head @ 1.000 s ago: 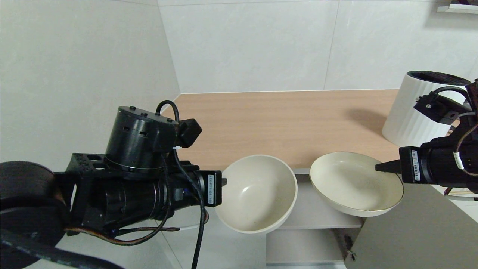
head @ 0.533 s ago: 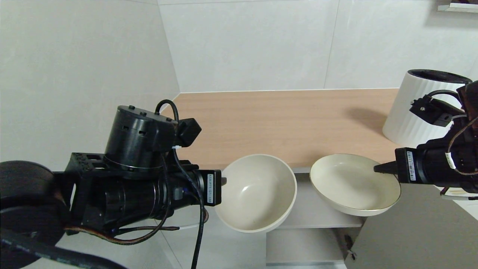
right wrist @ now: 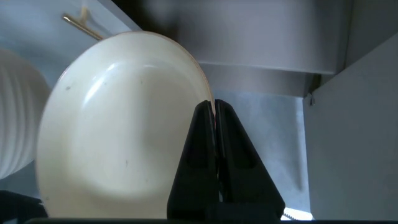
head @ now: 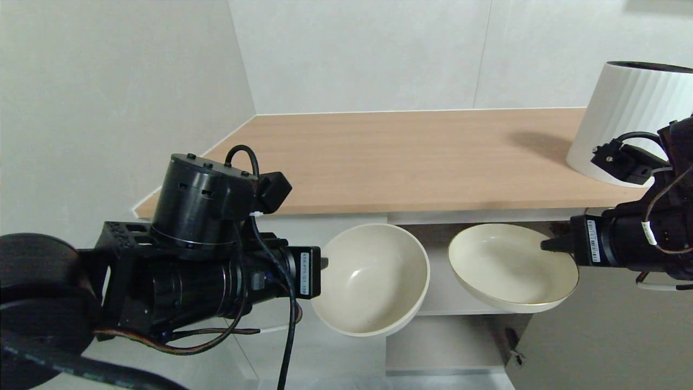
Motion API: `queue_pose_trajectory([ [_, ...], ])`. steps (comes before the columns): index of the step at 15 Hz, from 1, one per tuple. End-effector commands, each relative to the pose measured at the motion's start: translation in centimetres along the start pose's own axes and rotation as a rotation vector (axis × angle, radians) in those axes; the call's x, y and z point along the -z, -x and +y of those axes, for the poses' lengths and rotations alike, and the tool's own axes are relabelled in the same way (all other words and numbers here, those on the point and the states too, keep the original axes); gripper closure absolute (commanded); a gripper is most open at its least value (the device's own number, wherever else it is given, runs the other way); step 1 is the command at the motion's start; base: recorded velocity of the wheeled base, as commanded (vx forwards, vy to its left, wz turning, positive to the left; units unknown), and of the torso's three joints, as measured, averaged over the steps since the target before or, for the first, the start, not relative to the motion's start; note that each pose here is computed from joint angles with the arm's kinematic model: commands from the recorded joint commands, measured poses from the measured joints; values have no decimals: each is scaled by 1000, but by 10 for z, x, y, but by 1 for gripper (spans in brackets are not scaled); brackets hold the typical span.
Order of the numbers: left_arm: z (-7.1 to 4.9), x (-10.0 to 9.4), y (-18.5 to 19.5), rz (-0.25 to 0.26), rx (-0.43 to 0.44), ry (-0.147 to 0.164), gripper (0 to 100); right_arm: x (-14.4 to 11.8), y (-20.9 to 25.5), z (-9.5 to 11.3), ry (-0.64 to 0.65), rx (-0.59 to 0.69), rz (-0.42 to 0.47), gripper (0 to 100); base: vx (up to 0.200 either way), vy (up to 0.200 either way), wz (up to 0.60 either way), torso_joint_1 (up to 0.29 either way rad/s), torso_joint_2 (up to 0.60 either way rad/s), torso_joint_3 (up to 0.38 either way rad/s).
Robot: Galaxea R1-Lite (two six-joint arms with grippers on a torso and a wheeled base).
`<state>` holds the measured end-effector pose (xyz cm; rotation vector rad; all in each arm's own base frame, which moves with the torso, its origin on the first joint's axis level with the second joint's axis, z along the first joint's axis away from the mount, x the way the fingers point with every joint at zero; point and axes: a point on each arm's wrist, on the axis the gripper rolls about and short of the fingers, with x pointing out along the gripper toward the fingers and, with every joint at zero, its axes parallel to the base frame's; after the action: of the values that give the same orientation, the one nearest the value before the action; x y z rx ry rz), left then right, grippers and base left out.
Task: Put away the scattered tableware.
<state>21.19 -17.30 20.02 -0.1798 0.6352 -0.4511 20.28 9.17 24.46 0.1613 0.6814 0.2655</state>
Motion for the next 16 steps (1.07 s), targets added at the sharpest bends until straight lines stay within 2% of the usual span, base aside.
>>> queue_pose_trajectory([
  [1,0,0,-1,1,-1,0,100,0,0,0,1,0,1,100,0,0,0,-154,466,300],
  [8,0,0,-1,2,-1,0,100,1,-1,0,1,1,4,100,0,0,0,-119,440,311],
  [12,0,0,-1,1,-1,0,100,1,-2,0,1,2,7,100,0,0,0,-25,101,61],
  [16,0,0,-1,1,1,0,100,13,-25,-2,71,16,96,100,0,0,0,0,0,0],
])
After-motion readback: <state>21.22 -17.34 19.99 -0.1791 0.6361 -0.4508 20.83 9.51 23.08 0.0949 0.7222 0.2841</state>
